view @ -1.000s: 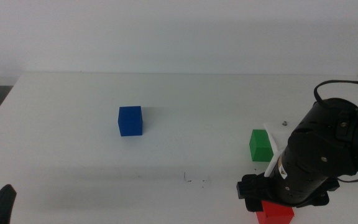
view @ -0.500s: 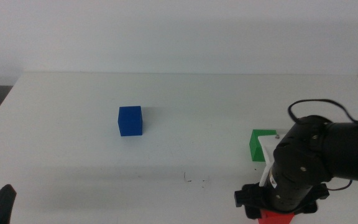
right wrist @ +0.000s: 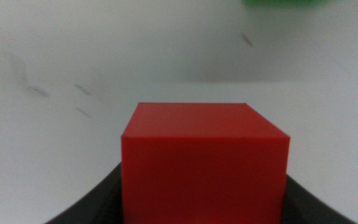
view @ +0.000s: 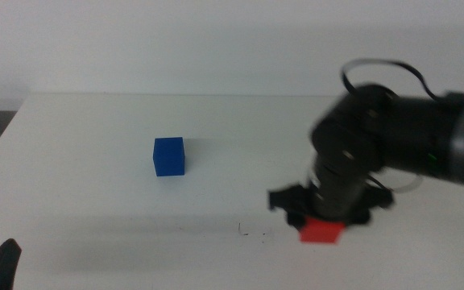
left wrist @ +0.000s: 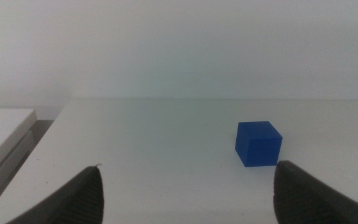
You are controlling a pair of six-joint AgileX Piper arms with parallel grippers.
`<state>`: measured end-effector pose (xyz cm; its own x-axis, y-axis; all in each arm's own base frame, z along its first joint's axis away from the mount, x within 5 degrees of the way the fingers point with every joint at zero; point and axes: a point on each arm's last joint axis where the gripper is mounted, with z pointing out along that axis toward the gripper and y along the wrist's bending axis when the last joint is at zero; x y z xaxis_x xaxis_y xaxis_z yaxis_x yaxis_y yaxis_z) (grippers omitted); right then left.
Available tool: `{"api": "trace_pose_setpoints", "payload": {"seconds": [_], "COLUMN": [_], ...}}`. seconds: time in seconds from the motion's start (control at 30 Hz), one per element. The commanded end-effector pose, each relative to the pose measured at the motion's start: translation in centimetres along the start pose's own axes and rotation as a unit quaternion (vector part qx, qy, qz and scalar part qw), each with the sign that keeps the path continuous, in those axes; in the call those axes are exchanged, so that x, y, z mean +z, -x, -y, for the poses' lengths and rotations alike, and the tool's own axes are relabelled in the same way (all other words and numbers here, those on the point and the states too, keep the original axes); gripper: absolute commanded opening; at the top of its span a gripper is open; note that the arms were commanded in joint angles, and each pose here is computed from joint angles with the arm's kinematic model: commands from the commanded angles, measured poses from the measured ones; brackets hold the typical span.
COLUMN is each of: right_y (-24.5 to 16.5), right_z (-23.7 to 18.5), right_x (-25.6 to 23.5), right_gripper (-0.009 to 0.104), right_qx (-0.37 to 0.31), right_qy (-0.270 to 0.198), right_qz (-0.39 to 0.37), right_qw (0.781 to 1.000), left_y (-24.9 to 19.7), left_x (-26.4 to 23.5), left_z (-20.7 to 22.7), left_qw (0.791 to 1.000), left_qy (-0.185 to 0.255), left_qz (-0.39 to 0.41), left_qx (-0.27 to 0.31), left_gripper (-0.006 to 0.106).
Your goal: Stack red cubes first, then green, then blue cubes in a specific spot.
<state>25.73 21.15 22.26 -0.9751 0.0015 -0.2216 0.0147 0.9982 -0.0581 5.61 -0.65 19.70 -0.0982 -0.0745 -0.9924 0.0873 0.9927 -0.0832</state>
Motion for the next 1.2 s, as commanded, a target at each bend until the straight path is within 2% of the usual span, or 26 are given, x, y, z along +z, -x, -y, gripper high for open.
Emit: {"api": "trace_pose_setpoints", "payload": {"seconds": [0.0, 0.3, 0.9, 0.97, 1.0, 1.07, 1.1, 1.17], "right_y": [1.5, 5.0, 5.1, 5.1, 5.2, 5.1, 5.2, 5.1], "right_z": [-1.7, -8.2, -9.5, -9.6, -9.6, -9.7, -9.7, -9.7], "right_x": [-0.5, 1.6, 5.8, 5.8, 5.8, 5.8, 5.6, 2.9], "right_gripper": [0.004, 0.004, 0.005, 0.012, 0.057, 0.083, 0.093, 0.092], "right_qx": [0.004, 0.008, 0.015, 0.015, 0.015, 0.006, 0.001, -0.014], "right_qy": [-0.003, 0.021, -0.010, -0.010, -0.006, -0.003, -0.002, 0.011], "right_qz": [0.013, 0.015, -0.014, -0.014, -0.011, -0.009, -0.007, 0.018], "right_qw": [1.000, 1.000, 1.000, 1.000, 1.000, 1.000, 1.000, 1.000], "left_y": [0.2, 0.2, 0.2, 0.2, 0.2, 0.2, 0.2, 0.2], "left_x": [0.0, 0.0, 0.0, 0.0, 0.0, 0.0, 0.0, 0.0], "left_z": [0.0, 0.0, 0.0, 0.0, 0.0, 0.0, 0.0, 0.0], "left_qw": [1.000, 1.000, 1.000, 1.000, 1.000, 1.000, 1.000, 1.000], "left_qy": [0.001, 0.001, 0.001, 0.001, 0.001, 0.001, 0.001, 0.001], "left_qz": [0.010, 0.010, 0.010, 0.010, 0.010, 0.010, 0.010, 0.010], "left_qx": [-0.001, -0.001, -0.001, -0.001, -0.001, -0.001, -0.001, -0.001], "left_gripper": [0.094, 0.094, 0.094, 0.094, 0.094, 0.094, 0.094, 0.094]}}
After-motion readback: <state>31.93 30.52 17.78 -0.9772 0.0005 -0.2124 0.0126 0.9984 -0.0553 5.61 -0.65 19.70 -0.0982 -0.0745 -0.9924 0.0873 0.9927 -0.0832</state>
